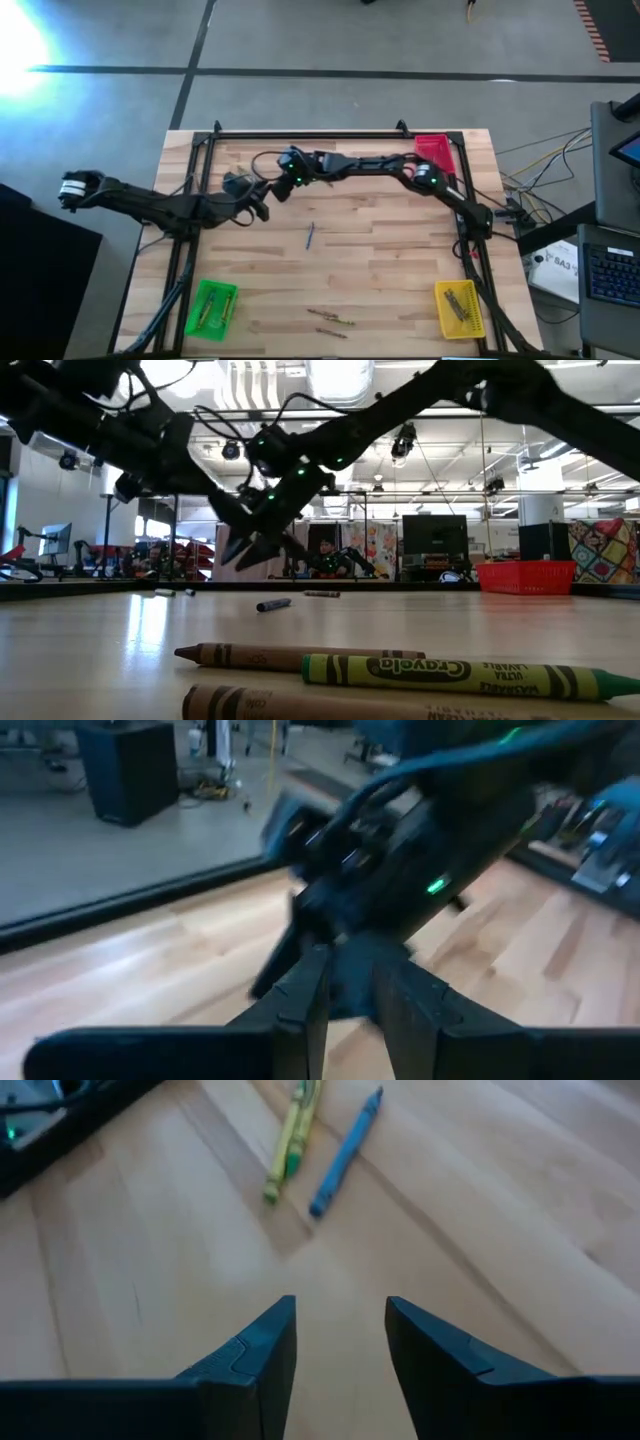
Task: Sort crayons
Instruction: Put the blue crayon into the red bin
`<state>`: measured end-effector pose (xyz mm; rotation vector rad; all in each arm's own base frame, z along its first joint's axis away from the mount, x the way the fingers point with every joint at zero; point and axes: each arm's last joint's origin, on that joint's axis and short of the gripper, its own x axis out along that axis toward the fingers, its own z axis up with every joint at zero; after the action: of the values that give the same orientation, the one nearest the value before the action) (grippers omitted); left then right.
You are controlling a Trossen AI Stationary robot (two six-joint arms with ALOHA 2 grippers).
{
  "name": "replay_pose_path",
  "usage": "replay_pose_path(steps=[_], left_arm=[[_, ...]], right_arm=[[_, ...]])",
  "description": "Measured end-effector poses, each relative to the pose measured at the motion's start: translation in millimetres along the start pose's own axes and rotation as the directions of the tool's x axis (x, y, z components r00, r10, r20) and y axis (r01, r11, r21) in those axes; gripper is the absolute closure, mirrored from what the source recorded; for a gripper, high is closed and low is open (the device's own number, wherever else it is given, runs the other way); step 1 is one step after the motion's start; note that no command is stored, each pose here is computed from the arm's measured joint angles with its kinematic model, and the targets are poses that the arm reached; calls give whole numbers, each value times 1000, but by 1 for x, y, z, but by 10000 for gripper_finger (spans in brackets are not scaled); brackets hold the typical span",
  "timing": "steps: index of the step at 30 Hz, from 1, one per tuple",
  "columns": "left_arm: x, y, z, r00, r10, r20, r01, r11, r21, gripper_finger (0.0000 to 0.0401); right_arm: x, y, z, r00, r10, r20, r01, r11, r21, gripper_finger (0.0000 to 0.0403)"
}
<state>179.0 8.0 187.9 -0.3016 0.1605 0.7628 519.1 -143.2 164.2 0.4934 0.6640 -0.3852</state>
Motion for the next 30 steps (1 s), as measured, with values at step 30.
replay_pose_path(steps=[30], left_arm=[[-71, 25, 106, 925, -58, 377, 22, 995, 100, 337]], right_arm=[[72, 3, -2, 989, -23, 149, 36, 996, -86, 266]])
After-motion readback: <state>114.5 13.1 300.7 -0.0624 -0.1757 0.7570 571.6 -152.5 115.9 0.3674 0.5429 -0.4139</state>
